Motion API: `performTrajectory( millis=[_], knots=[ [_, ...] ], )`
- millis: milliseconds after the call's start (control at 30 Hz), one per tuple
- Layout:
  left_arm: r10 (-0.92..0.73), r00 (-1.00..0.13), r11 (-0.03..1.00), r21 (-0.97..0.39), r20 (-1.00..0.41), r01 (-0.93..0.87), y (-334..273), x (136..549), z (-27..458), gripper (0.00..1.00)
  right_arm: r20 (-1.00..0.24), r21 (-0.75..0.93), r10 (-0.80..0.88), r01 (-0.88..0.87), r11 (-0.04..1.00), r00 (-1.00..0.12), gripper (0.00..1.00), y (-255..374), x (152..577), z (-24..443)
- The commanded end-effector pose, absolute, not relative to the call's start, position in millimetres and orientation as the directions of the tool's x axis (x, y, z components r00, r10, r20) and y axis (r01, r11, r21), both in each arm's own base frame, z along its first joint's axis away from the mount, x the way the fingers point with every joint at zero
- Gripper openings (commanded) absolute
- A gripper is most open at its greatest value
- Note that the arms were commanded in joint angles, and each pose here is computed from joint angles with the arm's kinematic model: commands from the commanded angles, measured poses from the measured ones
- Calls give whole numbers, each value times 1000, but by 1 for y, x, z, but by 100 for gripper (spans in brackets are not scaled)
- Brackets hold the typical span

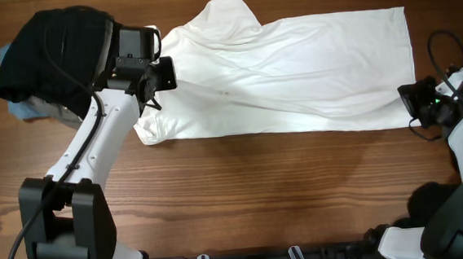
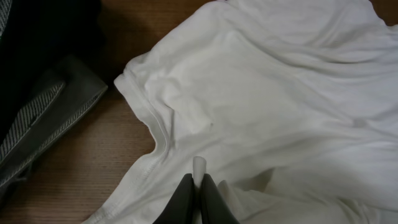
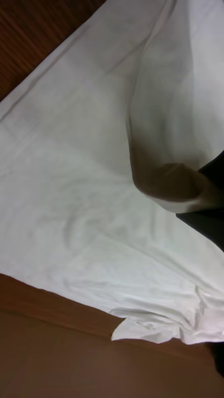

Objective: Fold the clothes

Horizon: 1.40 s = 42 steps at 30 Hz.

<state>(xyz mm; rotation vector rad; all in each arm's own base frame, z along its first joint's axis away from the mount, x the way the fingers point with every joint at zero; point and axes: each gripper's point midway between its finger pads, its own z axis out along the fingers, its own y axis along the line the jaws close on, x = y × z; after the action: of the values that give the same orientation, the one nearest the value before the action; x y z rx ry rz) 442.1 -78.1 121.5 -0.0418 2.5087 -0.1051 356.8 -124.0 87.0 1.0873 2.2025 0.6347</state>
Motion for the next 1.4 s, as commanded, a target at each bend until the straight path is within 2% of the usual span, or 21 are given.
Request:
performTrajectory(
  millis=[0, 267, 433, 633, 700, 733, 767, 800, 833, 867, 933, 1100, 1200, 1300, 1367],
  knots=[
    [-49, -793, 998, -65, -607, -11, -75, 449, 126, 4, -331, 636, 816, 527, 564, -474, 11, -131, 365, 91],
    [-48, -800, 998, -56, -598, -18, -74, 452, 118, 4, -360, 609, 830, 567, 555, -426, 11, -144, 367, 91],
    [-97, -792, 991, 10, -603, -130, -50, 451, 117, 4, -393, 627, 816, 526, 575, -424, 10, -144, 375, 99],
    [-133, -787, 991, -64, -603, -118, -55, 455, 118, 4, -396, 628, 815, 524, 576, -422, 11, -145, 375, 99],
    [-133, -787, 991, -89, -603, -99, -61, 456, 119, 7, -396, 628, 815, 524, 576, -422, 11, -145, 375, 99],
    [-133, -786, 991, -96, -604, -93, -62, 456, 120, 9, -396, 628, 815, 524, 576, -422, 15, -145, 375, 99],
    [-131, -785, 991, -98, -606, -89, -63, 457, 120, 15, -396, 628, 815, 523, 576, -422, 32, -145, 375, 99],
    [-130, -785, 991, -98, -606, -89, -63, 457, 120, 31, -396, 628, 815, 522, 577, -424, 46, -144, 375, 99],
    [-130, -785, 991, -97, -606, -89, -63, 457, 120, 53, -397, 632, 805, 504, 588, -441, 51, -141, 376, 100],
    [-122, -786, 992, -91, -605, -84, -62, 456, 120, 59, -402, 635, 790, 480, 605, -464, 59, -137, 376, 101],
    [-84, -803, 996, -61, -590, -59, -61, 452, 116, 67, -378, 643, 788, 475, 601, -486, 62, -131, 372, 99],
    [-45, -895, 999, -11, -444, -45, -55, 416, 93, 70, -400, 612, 747, 453, 649, -531, 62, -123, 360, 107],
    [-10, -910, 1000, 9, -415, -15, -55, 414, 78, 70, -381, 593, 730, 456, 664, -567, 64, -115, 347, 108],
    [3, -919, 1000, 12, -394, -2, -57, 424, 50, 66, -344, 587, 733, 475, 655, -586, 64, -110, 339, 102],
    [4, -927, 999, -30, -374, 16, -66, 427, 33, 59, -336, 585, 734, 479, 654, -591, 65, -109, 337, 100]
  ],
)
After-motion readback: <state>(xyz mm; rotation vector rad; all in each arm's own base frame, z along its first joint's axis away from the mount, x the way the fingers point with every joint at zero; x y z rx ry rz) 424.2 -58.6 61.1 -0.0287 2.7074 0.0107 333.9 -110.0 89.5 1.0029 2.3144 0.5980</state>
